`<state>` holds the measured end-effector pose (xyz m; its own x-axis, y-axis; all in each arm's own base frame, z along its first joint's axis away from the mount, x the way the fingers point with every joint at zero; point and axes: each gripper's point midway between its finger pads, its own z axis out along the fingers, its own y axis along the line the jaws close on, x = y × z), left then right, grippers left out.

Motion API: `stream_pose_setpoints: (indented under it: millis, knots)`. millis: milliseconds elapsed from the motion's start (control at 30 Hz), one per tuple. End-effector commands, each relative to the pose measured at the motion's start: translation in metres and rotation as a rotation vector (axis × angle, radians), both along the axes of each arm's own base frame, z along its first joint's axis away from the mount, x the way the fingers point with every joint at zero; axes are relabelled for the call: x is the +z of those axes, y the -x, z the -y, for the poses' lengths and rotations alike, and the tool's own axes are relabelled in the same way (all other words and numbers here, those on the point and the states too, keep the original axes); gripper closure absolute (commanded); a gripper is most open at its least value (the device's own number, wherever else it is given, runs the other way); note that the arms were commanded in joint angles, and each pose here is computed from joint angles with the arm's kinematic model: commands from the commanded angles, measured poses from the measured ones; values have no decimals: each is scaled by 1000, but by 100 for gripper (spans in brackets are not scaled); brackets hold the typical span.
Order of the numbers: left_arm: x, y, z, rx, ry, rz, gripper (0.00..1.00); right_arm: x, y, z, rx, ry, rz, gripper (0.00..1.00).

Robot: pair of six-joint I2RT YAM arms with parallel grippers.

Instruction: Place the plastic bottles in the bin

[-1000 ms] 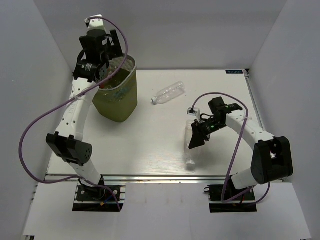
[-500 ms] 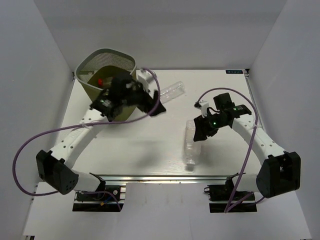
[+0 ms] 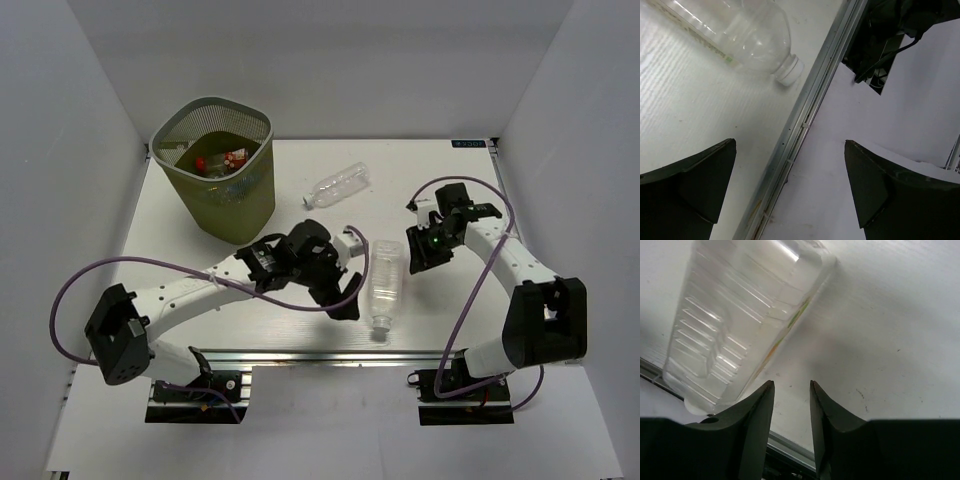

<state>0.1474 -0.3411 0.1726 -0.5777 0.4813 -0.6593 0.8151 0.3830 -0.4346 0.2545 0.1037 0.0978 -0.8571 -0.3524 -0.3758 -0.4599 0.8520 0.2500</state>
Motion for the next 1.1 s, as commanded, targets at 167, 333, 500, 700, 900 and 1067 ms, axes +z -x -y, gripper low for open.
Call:
stream_pose_setpoints:
  millis: [167, 333, 500, 700, 900, 1067]
  knots:
    - [-34, -2, 14, 111, -70, 45, 1, -26, 28, -6, 48, -12, -161, 63]
    - [-41, -4, 15, 189, -93, 73, 1, -26, 41, -26, 83, -101, -207, 65]
    - [-48, -4, 17, 235, -112, 101, 1, -25, 43, -54, 109, -183, -244, 68]
    - [-58, -4, 31, 256, -178, 115, 1, -22, 43, -86, 134, -274, -282, 69]
    - [-89, 5, 29, 272, -320, 100, 1, -17, 36, -94, 145, -295, -261, 69]
    - [-107, 8, 15, 308, -446, 114, 1, -16, 36, -89, 149, -284, -232, 68]
